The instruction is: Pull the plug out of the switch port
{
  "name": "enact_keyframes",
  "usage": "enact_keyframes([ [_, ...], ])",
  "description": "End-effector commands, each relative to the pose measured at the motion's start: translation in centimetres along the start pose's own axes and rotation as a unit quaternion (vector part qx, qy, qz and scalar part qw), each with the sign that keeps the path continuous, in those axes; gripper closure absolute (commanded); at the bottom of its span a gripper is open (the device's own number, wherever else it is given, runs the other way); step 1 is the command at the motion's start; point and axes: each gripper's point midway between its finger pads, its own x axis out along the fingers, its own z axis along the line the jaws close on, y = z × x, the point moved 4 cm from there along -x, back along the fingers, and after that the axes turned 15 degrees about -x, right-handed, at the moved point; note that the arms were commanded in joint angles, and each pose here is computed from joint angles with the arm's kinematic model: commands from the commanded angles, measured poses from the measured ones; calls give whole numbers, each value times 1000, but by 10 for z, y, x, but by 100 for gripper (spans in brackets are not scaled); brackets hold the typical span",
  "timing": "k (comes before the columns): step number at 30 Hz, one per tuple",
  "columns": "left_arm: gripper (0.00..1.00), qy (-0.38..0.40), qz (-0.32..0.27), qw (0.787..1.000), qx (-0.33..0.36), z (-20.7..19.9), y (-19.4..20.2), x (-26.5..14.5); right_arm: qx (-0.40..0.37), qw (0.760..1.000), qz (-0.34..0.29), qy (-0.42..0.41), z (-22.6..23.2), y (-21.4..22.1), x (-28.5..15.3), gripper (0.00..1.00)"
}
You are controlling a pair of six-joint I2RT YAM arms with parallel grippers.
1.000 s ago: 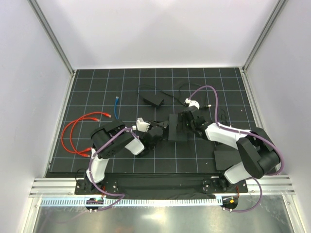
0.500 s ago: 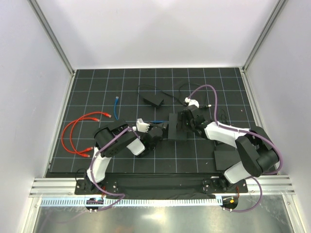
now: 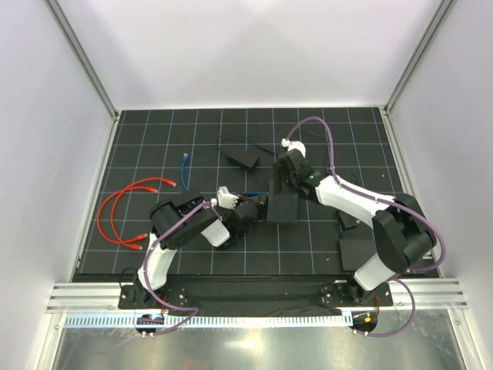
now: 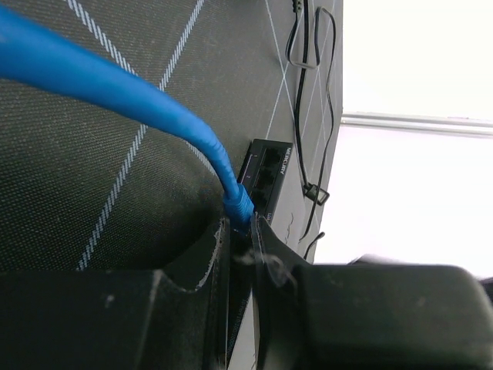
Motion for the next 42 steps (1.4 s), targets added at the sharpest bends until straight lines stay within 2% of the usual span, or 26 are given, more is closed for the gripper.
enact_keyframes([
  [1, 100, -15, 10, 999, 45, 15, 2, -2, -27, 999, 13, 14, 4, -24, -3, 35],
  [3, 100, -12, 12, 999, 43, 16, 2, -1, -42, 998, 45, 20, 9, -21, 11, 36],
  [8, 100, -9, 14, 999, 38, 20, 2, 0, -66, 994, 78, 41, 18, -34, 25, 36],
  [28, 100, -1, -1, 999, 45, 15, -6, -3, -111, 987, 90, 75, 32, -7, 44, 37],
  [42, 100, -1, -40, 999, 34, 8, -42, 0, -131, 983, 112, 68, 32, 24, 57, 40],
])
